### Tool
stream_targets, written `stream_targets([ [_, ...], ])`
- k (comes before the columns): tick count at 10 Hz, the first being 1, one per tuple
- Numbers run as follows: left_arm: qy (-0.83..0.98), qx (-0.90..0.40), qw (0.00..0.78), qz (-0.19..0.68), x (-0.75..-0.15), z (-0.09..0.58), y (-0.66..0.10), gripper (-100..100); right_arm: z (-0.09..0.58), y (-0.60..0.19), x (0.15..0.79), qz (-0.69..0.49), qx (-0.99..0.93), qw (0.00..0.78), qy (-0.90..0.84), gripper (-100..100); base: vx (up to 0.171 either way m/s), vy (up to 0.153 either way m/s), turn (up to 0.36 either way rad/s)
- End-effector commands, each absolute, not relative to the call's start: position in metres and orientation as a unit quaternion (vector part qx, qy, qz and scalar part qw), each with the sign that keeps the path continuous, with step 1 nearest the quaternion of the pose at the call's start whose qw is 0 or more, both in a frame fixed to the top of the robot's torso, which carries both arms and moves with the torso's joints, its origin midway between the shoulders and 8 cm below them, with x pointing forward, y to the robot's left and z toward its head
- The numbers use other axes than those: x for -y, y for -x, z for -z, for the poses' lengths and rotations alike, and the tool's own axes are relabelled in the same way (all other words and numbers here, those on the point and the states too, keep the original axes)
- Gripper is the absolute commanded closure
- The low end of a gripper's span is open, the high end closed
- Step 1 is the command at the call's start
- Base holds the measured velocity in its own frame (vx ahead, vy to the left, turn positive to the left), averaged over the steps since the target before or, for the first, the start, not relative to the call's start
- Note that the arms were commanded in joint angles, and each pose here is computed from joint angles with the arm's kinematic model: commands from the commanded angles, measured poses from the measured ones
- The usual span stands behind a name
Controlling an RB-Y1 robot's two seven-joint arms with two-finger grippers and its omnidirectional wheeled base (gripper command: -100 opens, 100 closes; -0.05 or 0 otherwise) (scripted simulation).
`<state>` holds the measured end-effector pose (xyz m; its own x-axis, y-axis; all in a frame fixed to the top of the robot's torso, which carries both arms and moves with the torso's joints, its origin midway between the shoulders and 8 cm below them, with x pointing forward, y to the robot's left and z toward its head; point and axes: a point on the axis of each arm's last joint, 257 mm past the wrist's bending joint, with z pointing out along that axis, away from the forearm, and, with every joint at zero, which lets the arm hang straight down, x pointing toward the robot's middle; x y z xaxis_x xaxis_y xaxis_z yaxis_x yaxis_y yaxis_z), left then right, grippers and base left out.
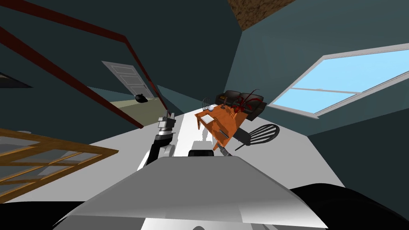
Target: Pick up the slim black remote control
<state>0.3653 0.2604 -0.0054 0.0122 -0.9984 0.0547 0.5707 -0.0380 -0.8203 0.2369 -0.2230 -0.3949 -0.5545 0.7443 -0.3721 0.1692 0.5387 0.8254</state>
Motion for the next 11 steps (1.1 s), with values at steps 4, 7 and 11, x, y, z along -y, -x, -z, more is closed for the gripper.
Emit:
stream_targets([
  [4, 0.347, -0.308, 0.621, 0.631, -0.26, 0.005, -0.365, 0, 0.448, -0.178, 0.25, -0.322, -0.851, 0.312, -0.272, -100, 0.022, 0.005, 0.082],
  [7, 0.347, -0.308, 0.621, 0.631, -0.26, 0.005, -0.365, 0, 0.484, -0.122, 0.279, -0.267, -0.894, 0.259, -0.25, -100, 0.03, 0.006, 0.097],
  [11, 0.347, -0.308, 0.621, 0.631, -0.26, 0.005, -0.365, 0, 0.512, -0.066, 0.318, -0.209, -0.929, 0.209, -0.224, -100, 0.048, 0.001, 0.137],
])
